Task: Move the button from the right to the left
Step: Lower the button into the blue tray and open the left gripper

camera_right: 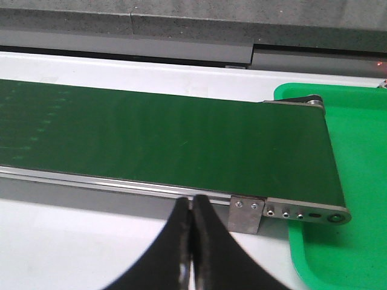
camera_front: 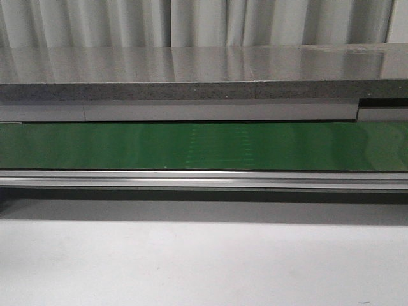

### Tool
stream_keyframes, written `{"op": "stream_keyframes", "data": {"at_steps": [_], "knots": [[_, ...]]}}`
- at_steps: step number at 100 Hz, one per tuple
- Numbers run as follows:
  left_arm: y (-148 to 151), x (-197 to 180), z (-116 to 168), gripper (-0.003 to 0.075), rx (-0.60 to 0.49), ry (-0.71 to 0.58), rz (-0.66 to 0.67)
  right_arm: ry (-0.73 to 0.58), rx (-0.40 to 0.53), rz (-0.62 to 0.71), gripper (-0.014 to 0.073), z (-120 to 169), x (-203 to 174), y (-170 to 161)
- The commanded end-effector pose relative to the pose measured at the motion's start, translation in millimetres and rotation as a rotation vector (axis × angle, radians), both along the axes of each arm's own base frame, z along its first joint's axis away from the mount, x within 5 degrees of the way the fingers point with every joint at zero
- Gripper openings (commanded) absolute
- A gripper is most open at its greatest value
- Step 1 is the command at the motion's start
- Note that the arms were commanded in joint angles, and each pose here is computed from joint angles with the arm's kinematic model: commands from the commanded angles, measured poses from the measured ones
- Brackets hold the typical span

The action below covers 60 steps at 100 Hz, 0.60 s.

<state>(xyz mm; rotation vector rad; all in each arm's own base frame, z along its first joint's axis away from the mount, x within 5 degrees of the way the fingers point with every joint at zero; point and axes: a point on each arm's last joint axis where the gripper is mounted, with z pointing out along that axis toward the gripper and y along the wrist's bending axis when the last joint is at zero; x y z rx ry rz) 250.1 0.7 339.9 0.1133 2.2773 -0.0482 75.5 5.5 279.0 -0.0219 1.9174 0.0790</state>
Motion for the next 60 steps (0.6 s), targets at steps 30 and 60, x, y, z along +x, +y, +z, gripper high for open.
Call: {"op": "stream_keyframes", "data": {"at_steps": [30, 60], "knots": [[-31.9, -49.4, 16.8, -0.0020, -0.059, -0.258, -0.109, -0.102, -0.005, -0.001, -0.0066, 15.4, 1.9, -0.3], [-28.3, -86.8, 9.7, -0.0020, -0.066, -0.328, -0.110, -0.102, -0.005, -0.001, -0.0066, 15.4, 1.9, -0.3]]}}
